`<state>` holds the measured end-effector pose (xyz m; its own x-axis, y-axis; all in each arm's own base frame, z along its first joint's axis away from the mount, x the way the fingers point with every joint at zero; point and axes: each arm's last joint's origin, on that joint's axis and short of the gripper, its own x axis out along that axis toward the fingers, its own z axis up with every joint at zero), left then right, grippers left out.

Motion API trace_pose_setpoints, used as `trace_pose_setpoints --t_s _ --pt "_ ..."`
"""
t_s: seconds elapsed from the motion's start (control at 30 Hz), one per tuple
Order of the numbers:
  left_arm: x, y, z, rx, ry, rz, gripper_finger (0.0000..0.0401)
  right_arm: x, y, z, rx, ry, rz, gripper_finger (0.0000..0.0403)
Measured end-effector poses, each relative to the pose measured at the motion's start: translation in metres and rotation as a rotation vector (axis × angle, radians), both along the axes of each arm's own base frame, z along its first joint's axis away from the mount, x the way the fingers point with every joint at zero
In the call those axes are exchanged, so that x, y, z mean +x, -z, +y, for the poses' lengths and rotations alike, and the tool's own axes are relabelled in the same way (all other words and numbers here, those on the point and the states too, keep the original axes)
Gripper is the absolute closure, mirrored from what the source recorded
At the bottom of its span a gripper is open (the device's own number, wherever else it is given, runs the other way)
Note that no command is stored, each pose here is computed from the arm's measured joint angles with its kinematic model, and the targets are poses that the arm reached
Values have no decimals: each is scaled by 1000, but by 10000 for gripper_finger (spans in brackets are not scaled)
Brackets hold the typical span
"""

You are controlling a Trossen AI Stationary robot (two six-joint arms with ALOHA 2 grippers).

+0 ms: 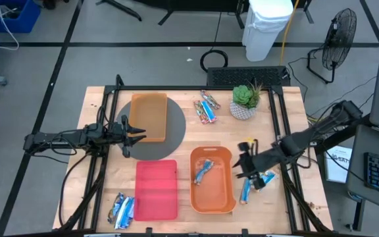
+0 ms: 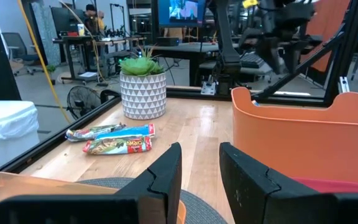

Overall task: Pick and place Granola Bars by type
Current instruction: Put the yellow granola bar into the orange bin

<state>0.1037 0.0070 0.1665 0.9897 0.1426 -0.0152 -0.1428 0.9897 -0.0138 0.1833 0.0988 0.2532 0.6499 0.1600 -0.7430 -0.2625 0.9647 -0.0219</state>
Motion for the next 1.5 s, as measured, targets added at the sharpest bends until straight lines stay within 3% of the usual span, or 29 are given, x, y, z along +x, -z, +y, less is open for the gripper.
trace_pose_setpoints --t_s 0.13,0.33,0.57,1.3,1.5 --pt "0 0 0 0 0 0 288 -15 17 6 104 112 105 253" --pt "0 0 0 0 0 0 288 -34 54 16 161 195 231 254" --pt "0 0 0 0 0 0 288 -42 66 32 289 213 220 255" --pt "0 0 0 0 0 0 288 -43 96 48 196 209 378 269" --pt "0 0 0 0 0 -1 288 -50 100 38 68 247 415 269"
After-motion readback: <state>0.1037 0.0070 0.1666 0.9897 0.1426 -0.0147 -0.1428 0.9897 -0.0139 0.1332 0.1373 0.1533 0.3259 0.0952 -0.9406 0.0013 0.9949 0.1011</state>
